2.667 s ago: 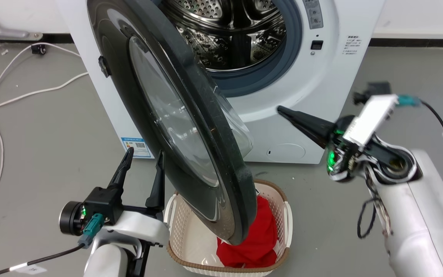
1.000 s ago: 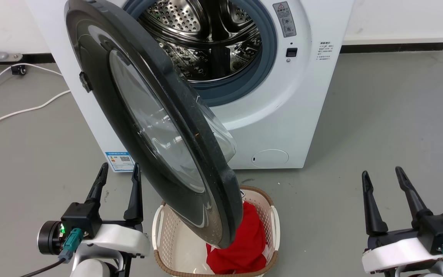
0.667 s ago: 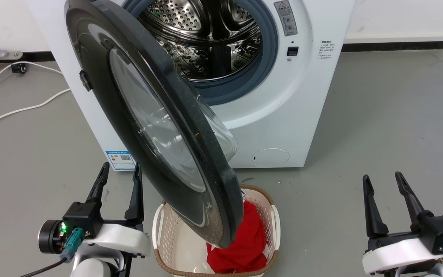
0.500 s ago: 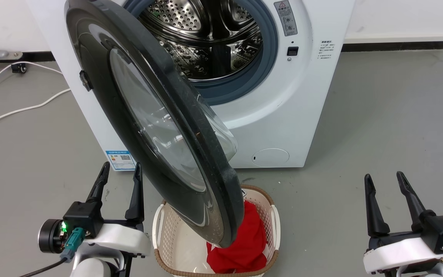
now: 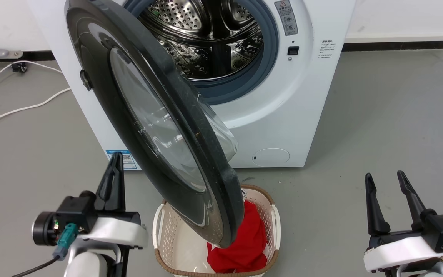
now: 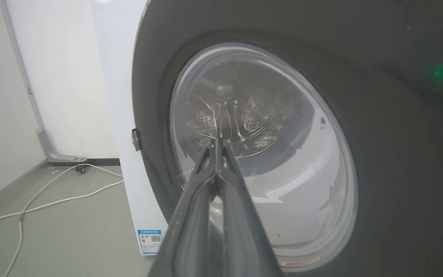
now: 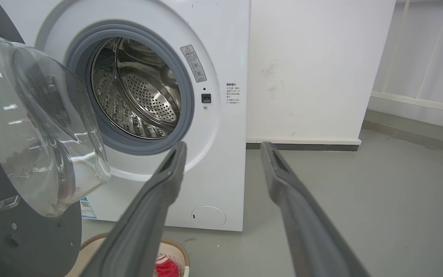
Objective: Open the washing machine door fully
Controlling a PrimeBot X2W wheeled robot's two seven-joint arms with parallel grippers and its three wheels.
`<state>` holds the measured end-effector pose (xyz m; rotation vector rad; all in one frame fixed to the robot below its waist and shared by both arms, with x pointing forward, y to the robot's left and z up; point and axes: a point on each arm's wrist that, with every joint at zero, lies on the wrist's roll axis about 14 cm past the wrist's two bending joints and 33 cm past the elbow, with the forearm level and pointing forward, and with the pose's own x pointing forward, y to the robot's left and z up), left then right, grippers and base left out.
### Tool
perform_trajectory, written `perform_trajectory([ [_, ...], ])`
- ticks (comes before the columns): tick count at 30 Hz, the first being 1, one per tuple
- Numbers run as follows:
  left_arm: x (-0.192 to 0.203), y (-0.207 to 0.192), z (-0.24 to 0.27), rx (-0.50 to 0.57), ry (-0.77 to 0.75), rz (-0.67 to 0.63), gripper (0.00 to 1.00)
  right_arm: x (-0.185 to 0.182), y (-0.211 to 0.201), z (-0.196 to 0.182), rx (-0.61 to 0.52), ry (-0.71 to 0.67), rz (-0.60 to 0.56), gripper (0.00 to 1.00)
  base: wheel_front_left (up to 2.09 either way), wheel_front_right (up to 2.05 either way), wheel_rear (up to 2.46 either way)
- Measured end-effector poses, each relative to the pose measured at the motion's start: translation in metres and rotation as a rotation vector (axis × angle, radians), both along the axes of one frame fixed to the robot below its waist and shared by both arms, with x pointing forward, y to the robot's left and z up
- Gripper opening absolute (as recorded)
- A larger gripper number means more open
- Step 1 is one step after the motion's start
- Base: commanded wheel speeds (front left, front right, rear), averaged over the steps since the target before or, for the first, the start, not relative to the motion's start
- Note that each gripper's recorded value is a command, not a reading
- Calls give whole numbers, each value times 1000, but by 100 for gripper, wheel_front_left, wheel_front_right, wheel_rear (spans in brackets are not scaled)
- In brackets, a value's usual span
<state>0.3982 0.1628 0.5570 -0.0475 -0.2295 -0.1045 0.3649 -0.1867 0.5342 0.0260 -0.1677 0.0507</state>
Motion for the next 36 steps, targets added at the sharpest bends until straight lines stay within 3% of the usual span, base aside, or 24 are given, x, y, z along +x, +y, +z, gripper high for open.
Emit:
perform_trajectory([
  [9, -4, 0, 88, -17, -272, 1, 0, 1, 0, -2, 6, 7, -1, 100, 0, 0, 0],
  [17, -38, -11, 187, -11, -602, -31, 0, 0, 0, -1, 10, 3, 0, 100, 0, 0, 0],
  [22, -62, -34, 221, -28, -731, -116, 0, -1, -1, -1, 11, 2, -4, 100, 0, 0, 0],
  [28, -76, -98, 212, -97, -692, -373, 0, -2, -3, -2, 18, 5, -9, 100, 0, 0, 0],
  [36, -86, -180, 145, -156, -355, -677, 0, -3, -5, -6, 26, 16, -14, 100, 0, 0, 0],
])
